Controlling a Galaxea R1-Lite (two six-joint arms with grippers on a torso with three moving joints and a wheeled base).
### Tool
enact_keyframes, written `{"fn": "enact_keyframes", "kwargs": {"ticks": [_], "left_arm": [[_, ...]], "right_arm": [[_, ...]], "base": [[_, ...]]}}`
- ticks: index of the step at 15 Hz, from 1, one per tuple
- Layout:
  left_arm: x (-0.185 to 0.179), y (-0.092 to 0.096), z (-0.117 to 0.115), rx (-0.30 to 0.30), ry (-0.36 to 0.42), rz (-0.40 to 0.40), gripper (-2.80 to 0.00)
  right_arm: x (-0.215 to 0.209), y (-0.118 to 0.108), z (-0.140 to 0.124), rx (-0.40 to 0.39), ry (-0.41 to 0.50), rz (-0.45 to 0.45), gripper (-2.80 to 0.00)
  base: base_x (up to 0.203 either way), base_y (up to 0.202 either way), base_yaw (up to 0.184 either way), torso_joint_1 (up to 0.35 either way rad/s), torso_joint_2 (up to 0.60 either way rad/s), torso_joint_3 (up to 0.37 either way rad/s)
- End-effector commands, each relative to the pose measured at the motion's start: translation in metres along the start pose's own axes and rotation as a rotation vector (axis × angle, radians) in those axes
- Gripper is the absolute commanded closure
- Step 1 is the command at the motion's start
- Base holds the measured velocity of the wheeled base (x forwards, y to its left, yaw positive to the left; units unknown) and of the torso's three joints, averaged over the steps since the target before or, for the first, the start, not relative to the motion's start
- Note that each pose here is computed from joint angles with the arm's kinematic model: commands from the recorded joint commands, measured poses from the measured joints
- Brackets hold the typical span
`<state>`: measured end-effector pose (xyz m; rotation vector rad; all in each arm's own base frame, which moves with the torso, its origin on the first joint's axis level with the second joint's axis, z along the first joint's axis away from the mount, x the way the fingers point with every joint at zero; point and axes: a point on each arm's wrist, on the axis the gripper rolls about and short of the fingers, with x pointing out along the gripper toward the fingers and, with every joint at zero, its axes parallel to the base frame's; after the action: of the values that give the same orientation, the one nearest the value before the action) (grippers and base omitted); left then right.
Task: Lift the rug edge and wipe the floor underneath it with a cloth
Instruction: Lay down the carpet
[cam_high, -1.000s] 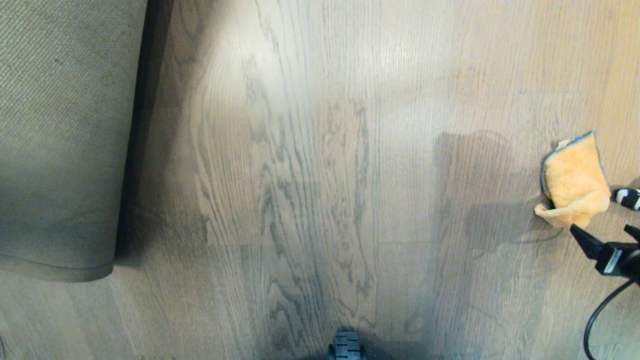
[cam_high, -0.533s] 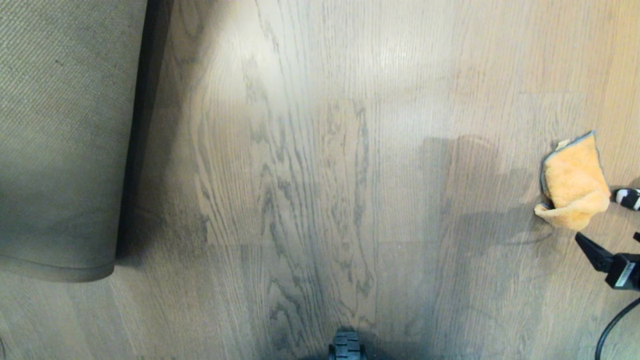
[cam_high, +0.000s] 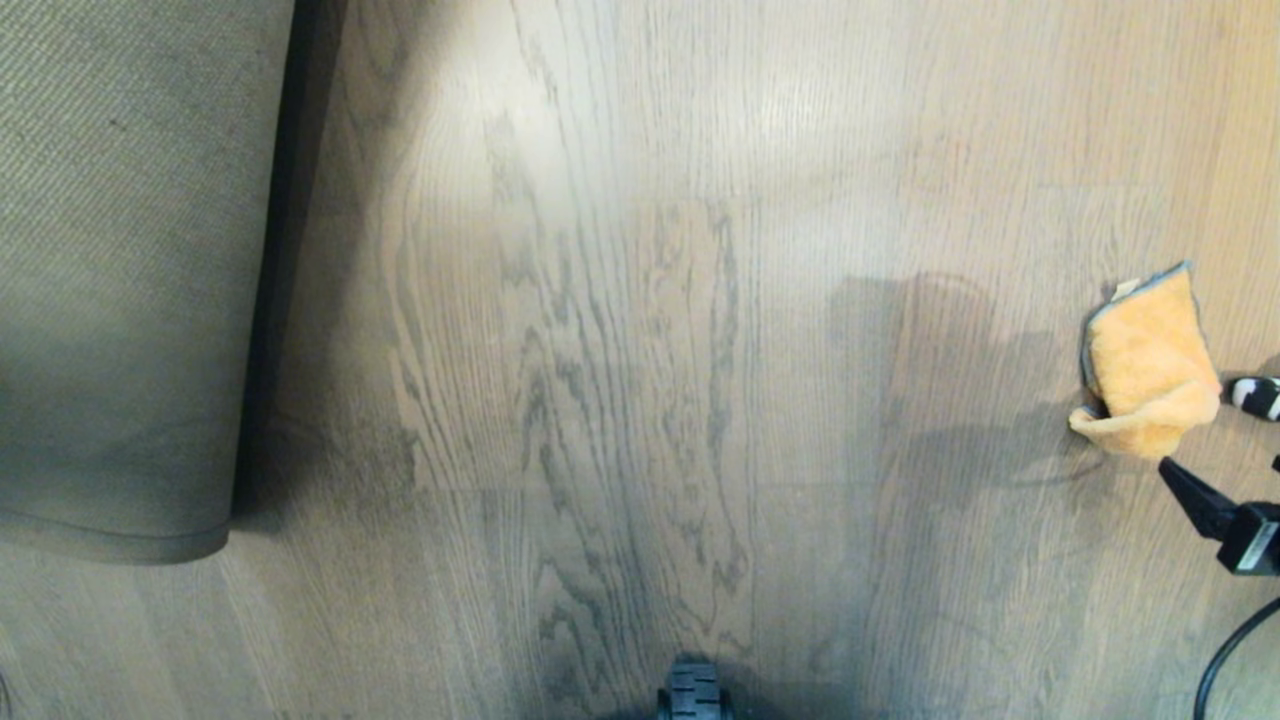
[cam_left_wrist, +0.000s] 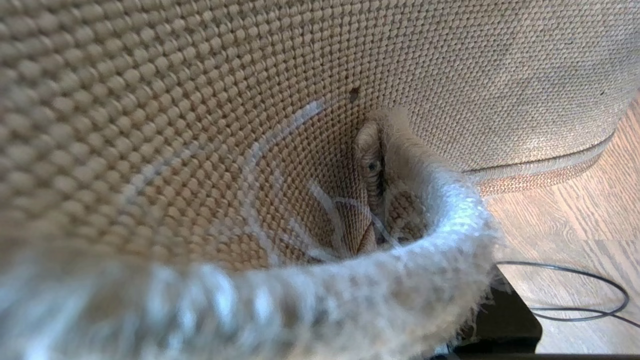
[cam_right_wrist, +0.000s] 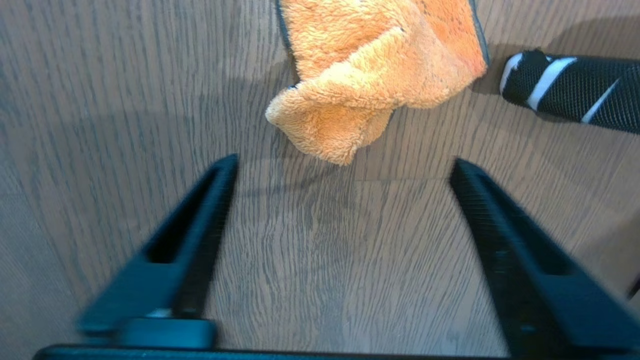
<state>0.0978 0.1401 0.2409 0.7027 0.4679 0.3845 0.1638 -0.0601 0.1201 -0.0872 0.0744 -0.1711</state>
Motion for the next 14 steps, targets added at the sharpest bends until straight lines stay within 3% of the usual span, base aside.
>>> {"fn": "enact_keyframes", "kwargs": {"ticks": [1,9,14], "left_arm": [[0.001,0.0,0.0,0.004,-0.001,-0.003,0.0],[0.001,0.0,-0.001,-0.002,0.001,-0.001,0.0],[-0.002,-0.002,-0.001,-0.001,0.0,-0.002,0.0]], "right_arm": [[-0.001,0.001,0.002,-0.021,-0.021,0.033,0.0],[-0.036,0.011,0.023,-0.05,-0.122,0.256,0.0],[-0.1,0.026,0.022,-0.034,-0.075,0.334,0.0]], "base": [[0.0,0.0,0.0,0.0,0.0,0.0],[0.0,0.0,0.0,0.0,0.0,0.0],[0.0,0.0,0.0,0.0,0.0,0.0]]}}
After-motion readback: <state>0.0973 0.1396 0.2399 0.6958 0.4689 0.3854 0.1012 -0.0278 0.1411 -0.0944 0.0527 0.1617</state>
